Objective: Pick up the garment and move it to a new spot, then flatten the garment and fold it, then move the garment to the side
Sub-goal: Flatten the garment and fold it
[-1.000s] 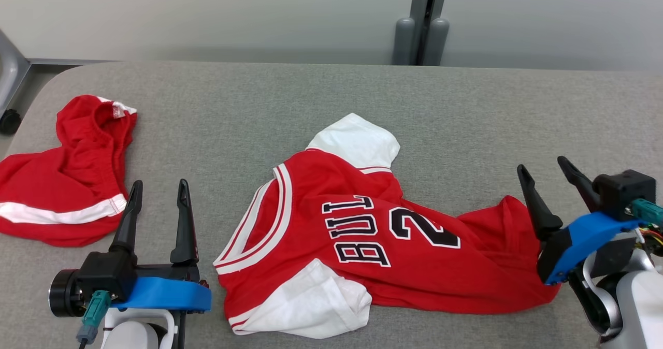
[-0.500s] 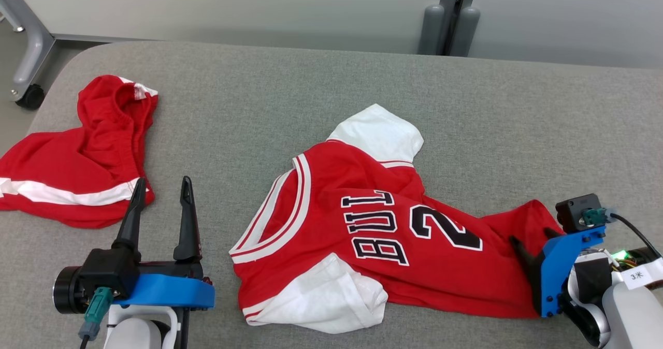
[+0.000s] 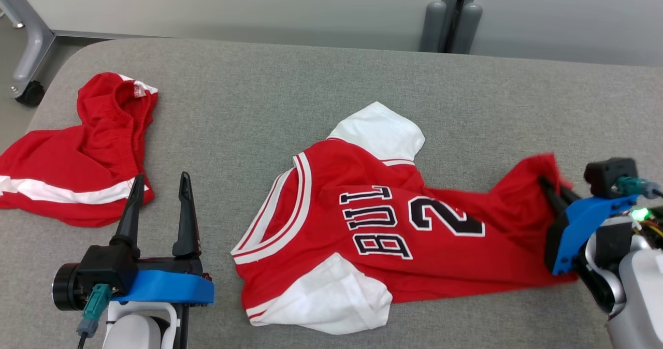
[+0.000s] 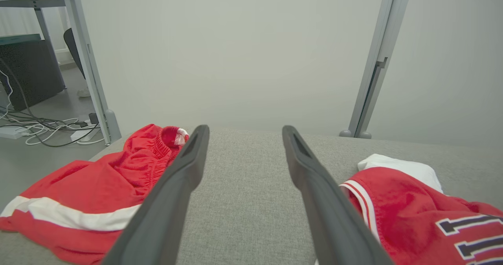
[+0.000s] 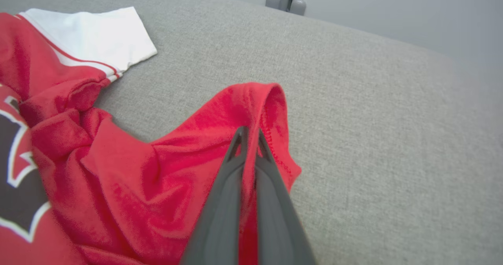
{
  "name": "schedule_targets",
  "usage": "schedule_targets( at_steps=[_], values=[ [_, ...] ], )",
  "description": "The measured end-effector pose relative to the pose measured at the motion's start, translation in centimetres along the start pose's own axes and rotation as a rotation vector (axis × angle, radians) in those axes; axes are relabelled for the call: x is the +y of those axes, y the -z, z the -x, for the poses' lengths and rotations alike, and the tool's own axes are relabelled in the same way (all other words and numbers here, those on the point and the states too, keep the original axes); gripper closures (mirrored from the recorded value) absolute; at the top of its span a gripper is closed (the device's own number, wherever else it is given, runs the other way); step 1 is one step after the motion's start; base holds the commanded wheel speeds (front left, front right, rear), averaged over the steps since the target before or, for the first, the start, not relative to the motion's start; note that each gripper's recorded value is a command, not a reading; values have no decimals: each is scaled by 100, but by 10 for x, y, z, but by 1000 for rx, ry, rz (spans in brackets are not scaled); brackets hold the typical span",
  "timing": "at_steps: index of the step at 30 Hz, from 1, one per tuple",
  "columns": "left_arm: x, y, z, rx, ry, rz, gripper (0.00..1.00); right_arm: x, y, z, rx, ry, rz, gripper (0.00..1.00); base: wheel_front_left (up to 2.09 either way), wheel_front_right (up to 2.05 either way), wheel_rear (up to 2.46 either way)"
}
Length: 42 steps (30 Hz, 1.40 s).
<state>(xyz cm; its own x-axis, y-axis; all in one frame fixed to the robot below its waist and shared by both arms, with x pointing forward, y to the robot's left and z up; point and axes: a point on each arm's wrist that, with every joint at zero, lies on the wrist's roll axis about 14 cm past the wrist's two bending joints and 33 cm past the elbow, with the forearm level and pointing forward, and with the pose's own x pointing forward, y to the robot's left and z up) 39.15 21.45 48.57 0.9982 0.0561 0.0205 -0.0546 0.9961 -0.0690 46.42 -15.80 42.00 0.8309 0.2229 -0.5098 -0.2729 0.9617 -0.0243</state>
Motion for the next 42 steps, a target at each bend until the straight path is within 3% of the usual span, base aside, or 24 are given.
schedule_targets(
  at_steps=[6,12,22,23,24,31,42],
  values=[
    [0,2,-2,5,0,5,0,-7,-54,-5,-220,19,-24,100,0,0,0],
    [0,3,-6,7,0,3,0,-7,-100,-19,-346,13,-29,100,0,0,0],
    [8,6,-8,18,-27,5,0,10,-122,-66,-343,-16,-19,100,0,0,0],
    [8,7,-8,19,-30,9,0,11,-119,-70,-328,-16,-15,68,0,0,0],
    [10,8,-7,22,-37,8,0,12,-116,-75,-314,-18,-14,0,0,0,0],
    [11,7,-7,19,-44,7,0,12,-111,-76,-358,-9,-28,0,0,0,0],
    [-3,2,-7,1,6,-11,0,-21,-118,-19,-550,65,-74,0,0,0,0]
  ],
)
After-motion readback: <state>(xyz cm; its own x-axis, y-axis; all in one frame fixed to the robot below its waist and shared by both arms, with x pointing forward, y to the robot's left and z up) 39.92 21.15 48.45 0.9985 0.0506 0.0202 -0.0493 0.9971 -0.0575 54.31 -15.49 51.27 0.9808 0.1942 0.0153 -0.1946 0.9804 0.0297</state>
